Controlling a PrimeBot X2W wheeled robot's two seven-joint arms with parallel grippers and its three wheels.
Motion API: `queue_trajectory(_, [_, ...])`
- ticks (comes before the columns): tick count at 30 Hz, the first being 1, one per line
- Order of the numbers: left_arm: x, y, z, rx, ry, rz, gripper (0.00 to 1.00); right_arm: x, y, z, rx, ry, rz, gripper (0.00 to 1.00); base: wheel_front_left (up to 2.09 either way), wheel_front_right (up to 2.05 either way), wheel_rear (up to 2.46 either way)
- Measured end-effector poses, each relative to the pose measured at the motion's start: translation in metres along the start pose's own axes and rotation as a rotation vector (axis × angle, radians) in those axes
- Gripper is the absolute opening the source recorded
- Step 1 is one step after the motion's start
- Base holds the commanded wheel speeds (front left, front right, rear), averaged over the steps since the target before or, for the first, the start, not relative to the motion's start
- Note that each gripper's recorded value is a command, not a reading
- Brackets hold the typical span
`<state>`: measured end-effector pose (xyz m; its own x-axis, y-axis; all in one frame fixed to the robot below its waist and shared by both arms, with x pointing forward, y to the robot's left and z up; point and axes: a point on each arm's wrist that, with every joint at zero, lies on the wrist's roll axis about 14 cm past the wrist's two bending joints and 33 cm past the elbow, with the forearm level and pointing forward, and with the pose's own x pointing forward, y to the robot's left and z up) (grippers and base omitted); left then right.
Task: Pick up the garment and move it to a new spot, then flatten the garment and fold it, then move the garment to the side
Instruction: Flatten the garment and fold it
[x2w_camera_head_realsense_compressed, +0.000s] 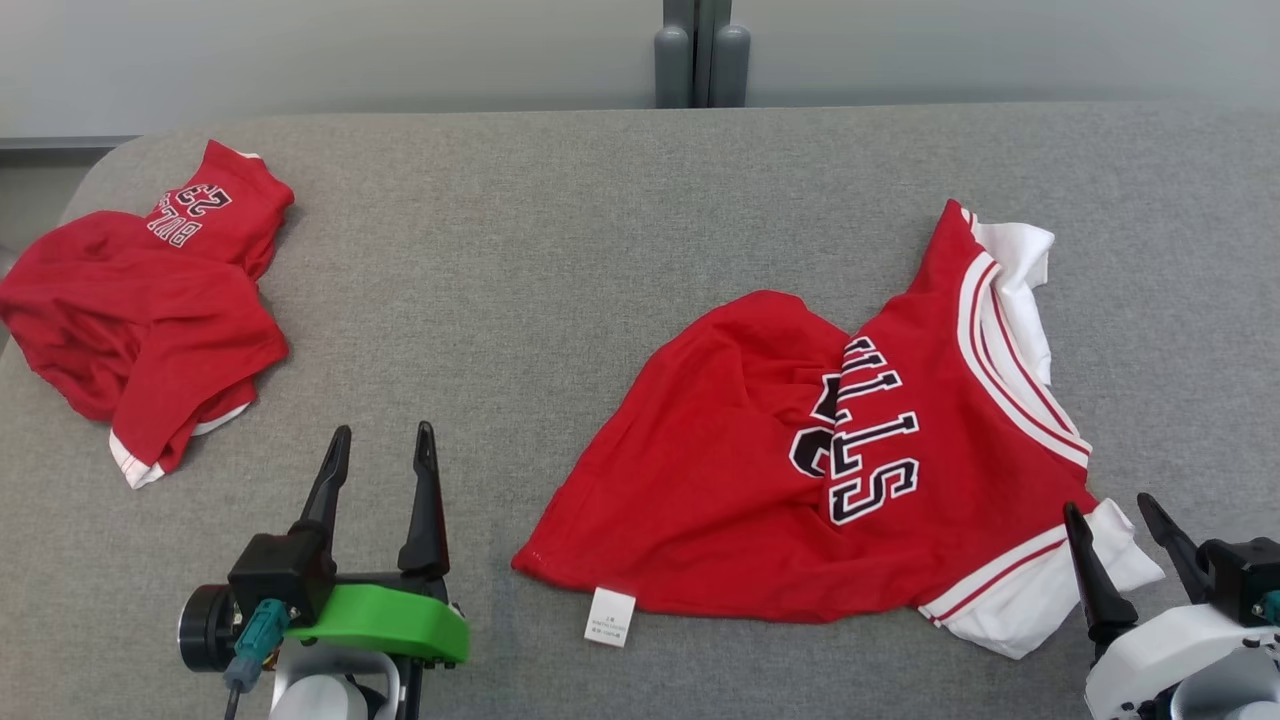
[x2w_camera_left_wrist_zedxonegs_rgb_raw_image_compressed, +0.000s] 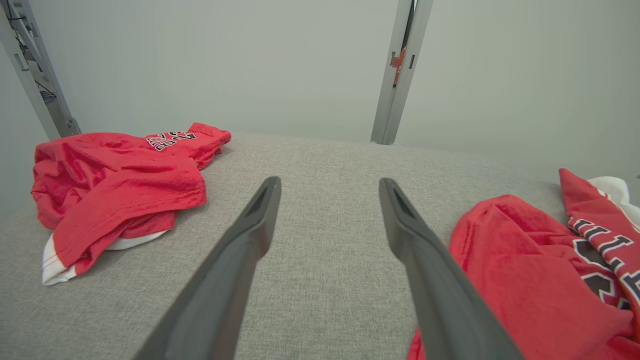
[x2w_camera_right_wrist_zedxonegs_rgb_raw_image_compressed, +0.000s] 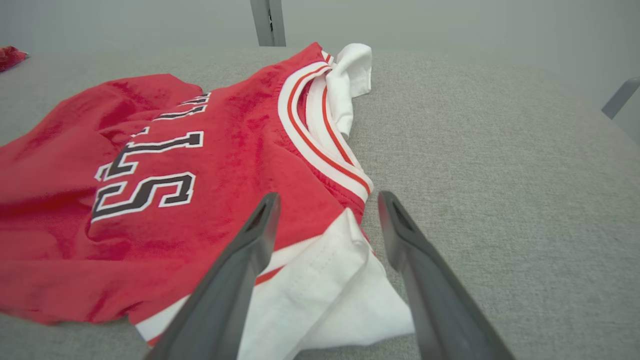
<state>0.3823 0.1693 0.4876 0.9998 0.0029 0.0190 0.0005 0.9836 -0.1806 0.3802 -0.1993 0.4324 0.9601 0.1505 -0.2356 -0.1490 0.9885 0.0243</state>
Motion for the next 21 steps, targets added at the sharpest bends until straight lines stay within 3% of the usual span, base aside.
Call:
queue_trajectory(2, [0.0,0.0,-0.001,0.0,0.002,0.0,1.0,-0.001,0.001,-0.005,0.008,0.023,-0.006,0.95,0.0,0.0,0.0])
queue_trajectory(4, [0.0,0.0,-0.001,0.0,0.004,0.0,1.0,-0.002,0.005,-0.009,0.029,0.042,-0.005,0.04,0.0,0.0,0.0])
queue_trajectory(5, [0.0,0.0,-0.002,0.001,0.005,-0.001,1.0,-0.003,0.005,-0.012,0.039,0.052,-0.007,0.0,0.0,0.0,0.0])
queue_trajectory(15, [0.004,-0.01,-0.005,-0.003,0.013,-0.03,1.0,-0.016,-0.018,-0.018,0.074,0.066,-0.085,0.0,0.0,0.0,0.0])
queue_trajectory(21, [0.008,-0.019,-0.009,-0.014,0.025,-0.055,1.0,-0.057,-0.036,-0.045,0.127,0.156,-0.167,0.0,0.0,0.0,0.0])
